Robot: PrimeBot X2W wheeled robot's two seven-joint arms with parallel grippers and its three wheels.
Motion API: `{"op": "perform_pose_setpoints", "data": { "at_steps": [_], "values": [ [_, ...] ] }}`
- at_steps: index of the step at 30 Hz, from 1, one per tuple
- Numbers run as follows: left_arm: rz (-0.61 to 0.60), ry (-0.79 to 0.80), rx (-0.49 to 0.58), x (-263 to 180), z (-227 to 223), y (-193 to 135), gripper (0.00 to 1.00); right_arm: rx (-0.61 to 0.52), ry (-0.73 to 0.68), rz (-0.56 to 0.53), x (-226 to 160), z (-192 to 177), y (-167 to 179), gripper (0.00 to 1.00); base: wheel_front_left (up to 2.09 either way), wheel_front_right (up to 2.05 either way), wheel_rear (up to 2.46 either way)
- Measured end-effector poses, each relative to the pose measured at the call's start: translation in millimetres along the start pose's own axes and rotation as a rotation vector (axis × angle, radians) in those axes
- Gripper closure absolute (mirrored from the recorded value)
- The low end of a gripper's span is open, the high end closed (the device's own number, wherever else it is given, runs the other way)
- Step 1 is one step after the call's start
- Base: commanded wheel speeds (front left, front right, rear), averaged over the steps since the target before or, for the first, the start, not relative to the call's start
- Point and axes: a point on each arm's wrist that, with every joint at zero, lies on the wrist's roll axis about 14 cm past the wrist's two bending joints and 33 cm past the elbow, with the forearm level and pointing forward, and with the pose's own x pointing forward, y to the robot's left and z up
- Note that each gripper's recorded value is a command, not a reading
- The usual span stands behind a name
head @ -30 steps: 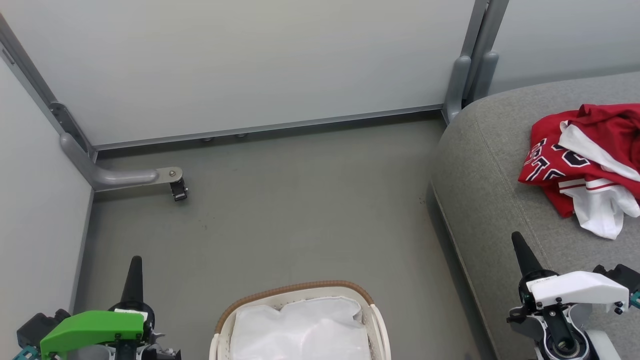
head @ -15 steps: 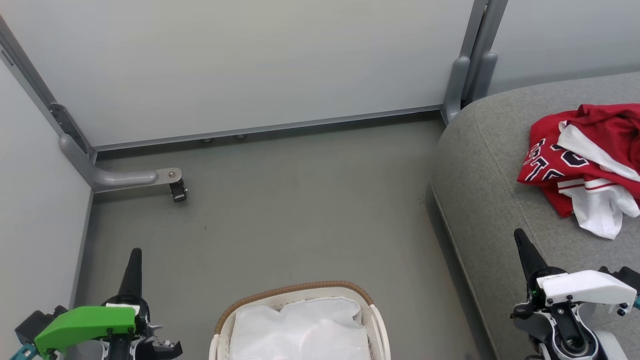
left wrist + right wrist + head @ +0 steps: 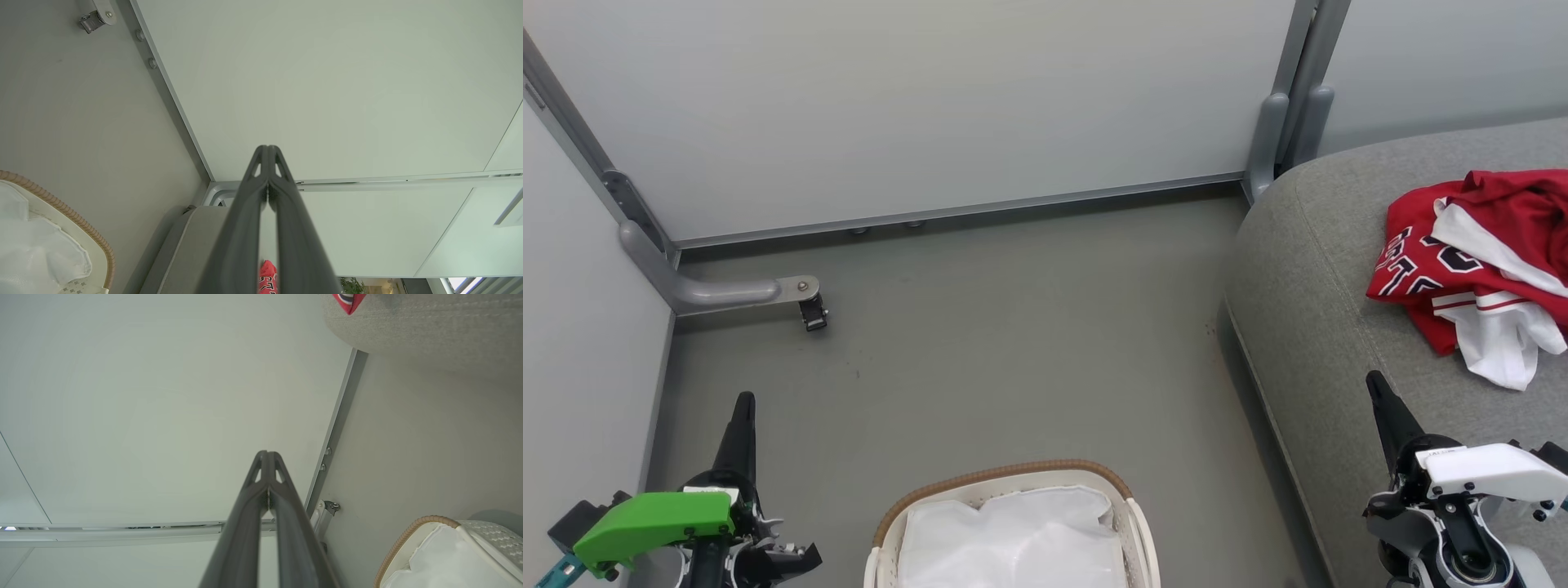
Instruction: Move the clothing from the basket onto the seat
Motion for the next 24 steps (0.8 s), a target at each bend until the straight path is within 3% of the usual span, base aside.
{"op": "perform_pose_setpoints", "data": {
  "at_steps": [14, 24],
  "values": [
    [-0.037, 0.011, -0.091, 3, -1, -11, 1.00, 0.093, 0.000, 0.027, -1, 3, 7, 1.00, 0.00, 0.00, 0.00],
    [-0.042, 0.011, -0.095, 4, 0, -12, 1.00, 0.097, -0.002, 0.029, -1, 4, 7, 1.00, 0.00, 0.00, 0.00]
  ]
}}
